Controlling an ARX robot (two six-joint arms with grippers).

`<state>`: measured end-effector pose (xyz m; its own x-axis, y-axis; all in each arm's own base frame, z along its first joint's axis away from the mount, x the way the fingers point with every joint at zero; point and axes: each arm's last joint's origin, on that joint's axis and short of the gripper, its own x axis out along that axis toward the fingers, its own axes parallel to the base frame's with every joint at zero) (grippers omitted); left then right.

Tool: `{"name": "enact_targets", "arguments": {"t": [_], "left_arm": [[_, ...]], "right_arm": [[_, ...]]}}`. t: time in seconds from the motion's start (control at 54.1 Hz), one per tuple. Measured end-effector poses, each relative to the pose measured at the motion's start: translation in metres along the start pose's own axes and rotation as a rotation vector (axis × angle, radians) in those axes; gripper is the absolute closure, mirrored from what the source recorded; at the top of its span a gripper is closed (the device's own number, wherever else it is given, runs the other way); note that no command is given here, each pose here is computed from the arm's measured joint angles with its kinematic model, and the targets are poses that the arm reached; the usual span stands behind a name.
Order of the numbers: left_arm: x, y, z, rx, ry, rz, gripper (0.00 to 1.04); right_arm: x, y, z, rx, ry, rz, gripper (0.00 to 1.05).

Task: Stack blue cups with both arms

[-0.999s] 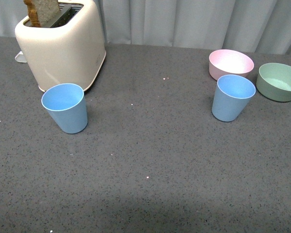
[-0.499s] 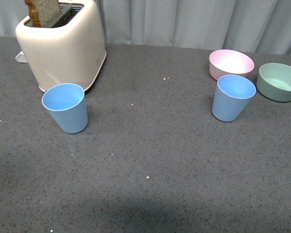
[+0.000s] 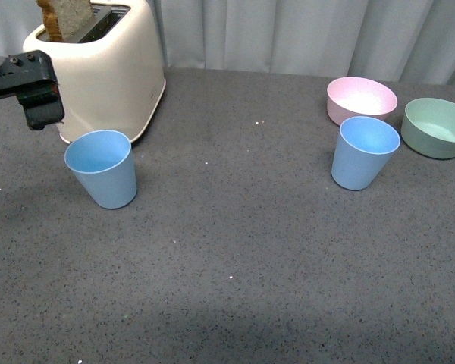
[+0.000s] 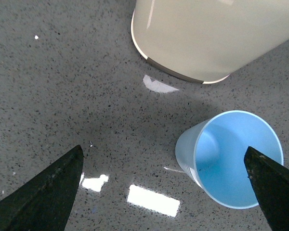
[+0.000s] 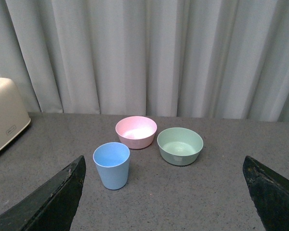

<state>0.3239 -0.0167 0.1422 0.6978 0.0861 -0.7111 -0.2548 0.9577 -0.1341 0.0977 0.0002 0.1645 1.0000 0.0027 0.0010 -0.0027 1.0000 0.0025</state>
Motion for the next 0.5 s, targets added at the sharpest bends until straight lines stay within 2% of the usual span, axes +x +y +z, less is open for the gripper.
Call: {"name": "enact_targets", "arguments": {"t": [0.203, 0.499], "left_arm": [[0.022, -0.005, -0.001, -0.04, 0.123, -0.021, 0.07], [0.045, -0.01, 0.001, -0.059, 0.236, -0.025, 0.09]], "right_arm": [[0.0, 0.0, 0.0, 0.0, 0.0, 0.0, 0.1], [0.0, 0.0, 0.0, 0.0, 0.0, 0.0, 0.1]]}}
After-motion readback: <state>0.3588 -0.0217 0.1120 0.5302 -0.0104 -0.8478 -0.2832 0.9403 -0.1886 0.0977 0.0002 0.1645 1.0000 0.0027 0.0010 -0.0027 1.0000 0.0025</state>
